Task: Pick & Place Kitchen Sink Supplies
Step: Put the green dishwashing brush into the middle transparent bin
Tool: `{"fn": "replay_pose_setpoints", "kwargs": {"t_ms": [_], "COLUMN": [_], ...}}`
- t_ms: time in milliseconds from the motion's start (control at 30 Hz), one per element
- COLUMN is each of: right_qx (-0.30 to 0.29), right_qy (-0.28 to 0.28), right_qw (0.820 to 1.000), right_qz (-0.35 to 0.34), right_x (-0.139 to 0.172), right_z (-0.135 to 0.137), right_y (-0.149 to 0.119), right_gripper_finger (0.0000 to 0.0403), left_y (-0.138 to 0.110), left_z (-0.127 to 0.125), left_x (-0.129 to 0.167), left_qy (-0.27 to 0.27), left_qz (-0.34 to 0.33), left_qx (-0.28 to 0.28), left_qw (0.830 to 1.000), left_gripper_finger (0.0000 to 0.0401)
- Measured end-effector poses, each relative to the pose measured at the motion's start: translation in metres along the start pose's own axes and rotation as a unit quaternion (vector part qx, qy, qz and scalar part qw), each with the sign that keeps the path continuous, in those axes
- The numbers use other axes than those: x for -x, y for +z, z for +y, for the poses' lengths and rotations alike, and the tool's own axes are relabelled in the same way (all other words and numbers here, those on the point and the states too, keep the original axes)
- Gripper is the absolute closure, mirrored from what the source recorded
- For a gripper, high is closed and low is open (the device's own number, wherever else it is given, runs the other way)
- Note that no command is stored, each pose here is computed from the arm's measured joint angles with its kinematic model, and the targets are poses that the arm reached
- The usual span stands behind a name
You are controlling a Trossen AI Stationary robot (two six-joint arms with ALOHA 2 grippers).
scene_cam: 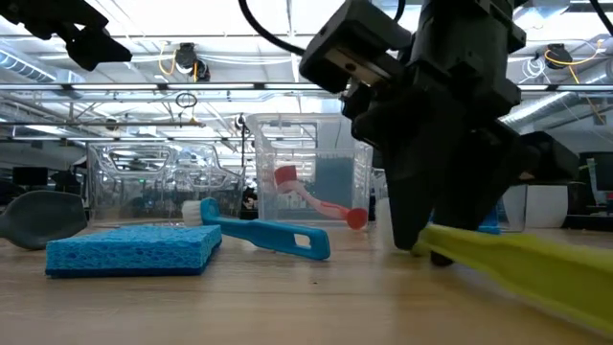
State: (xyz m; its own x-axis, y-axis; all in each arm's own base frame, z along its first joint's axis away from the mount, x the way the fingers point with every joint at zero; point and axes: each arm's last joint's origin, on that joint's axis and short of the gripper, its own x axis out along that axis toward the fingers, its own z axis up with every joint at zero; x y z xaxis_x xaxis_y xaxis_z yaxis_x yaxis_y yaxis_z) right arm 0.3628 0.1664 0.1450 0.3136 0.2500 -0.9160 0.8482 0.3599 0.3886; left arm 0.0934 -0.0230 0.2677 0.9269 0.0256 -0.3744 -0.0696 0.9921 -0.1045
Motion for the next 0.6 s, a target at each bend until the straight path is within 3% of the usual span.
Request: {"fn": "replay_pose_setpoints", "kwargs": {"t_ms": [167, 467, 600], "right_qx": [-0.008, 0.018, 0.028], "right_qy": [-0.011, -0.008, 0.000], "right_qw": [1.000, 1.000, 1.000], "right_qz": [0.002, -0.010, -0.008], "right_x": [-0.007, -0.005, 0.002], "right_z": [-0.002, -0.001, 0.000], "right_y": [0.002, 0.003, 0.003], "right_gripper_finger": [0.0310, 0.0391, 0.0389], "left_y": [0.000, 0.000, 0.000], "left_z": [0.000, 0.000, 0.000], "left_x": [0.000, 0.000, 0.000], "left_qy": [0.000, 0.000, 0.000], "left_qz": [0.000, 0.000, 0.000], "left_qx": [0.004, 0.004, 0.004], "left_qw": [1.000, 1.000, 1.000], "left_gripper_finger": [0.0093, 0.0084, 0.0076]}}
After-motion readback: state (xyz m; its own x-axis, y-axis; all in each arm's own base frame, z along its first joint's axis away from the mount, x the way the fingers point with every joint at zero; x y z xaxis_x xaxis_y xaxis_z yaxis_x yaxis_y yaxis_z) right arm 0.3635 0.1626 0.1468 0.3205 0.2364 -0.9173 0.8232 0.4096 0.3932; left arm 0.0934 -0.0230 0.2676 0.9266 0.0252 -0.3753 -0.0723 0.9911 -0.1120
